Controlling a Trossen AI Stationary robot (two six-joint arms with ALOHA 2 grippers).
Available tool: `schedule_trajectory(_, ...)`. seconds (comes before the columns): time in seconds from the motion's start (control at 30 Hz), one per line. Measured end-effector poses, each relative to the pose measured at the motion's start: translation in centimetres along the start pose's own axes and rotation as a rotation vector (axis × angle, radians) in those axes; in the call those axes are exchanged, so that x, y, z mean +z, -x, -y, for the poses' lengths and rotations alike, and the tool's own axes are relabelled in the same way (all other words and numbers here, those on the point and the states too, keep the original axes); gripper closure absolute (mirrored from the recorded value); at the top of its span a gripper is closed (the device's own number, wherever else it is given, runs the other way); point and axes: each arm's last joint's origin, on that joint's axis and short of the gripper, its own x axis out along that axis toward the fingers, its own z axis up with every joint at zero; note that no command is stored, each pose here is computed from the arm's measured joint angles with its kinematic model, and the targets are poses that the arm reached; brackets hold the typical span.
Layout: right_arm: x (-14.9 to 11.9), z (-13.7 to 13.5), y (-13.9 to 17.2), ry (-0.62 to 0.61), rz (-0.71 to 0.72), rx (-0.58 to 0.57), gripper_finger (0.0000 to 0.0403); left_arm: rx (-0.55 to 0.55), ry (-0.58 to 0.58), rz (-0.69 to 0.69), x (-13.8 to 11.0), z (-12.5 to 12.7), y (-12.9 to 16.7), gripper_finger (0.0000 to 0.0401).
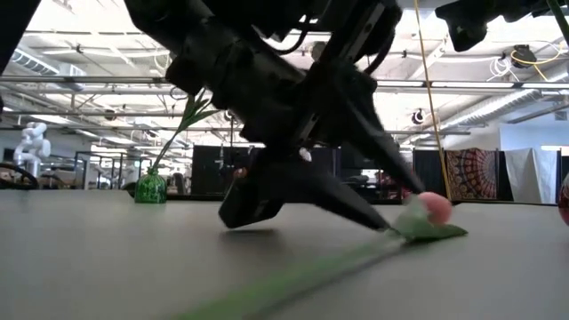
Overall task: Sort flowers into vase by color
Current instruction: Put the pink flower into the green vase
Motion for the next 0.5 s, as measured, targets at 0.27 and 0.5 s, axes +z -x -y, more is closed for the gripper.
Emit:
schedule_trajectory(0.27, -0.02, 0.00, 0.00, 0.000, -0.002, 0.000, 0.0250, -0.011, -0.035, -0.013, 0.15, 0.62, 0.05, 0.0260)
schedule_trajectory(0.5, -0.02, 0.00, 0.01, 0.000, -0.002, 0.000, 0.0250, 0.053, -0.035, -0.023, -0.01, 0.06, 0.12, 0.0260)
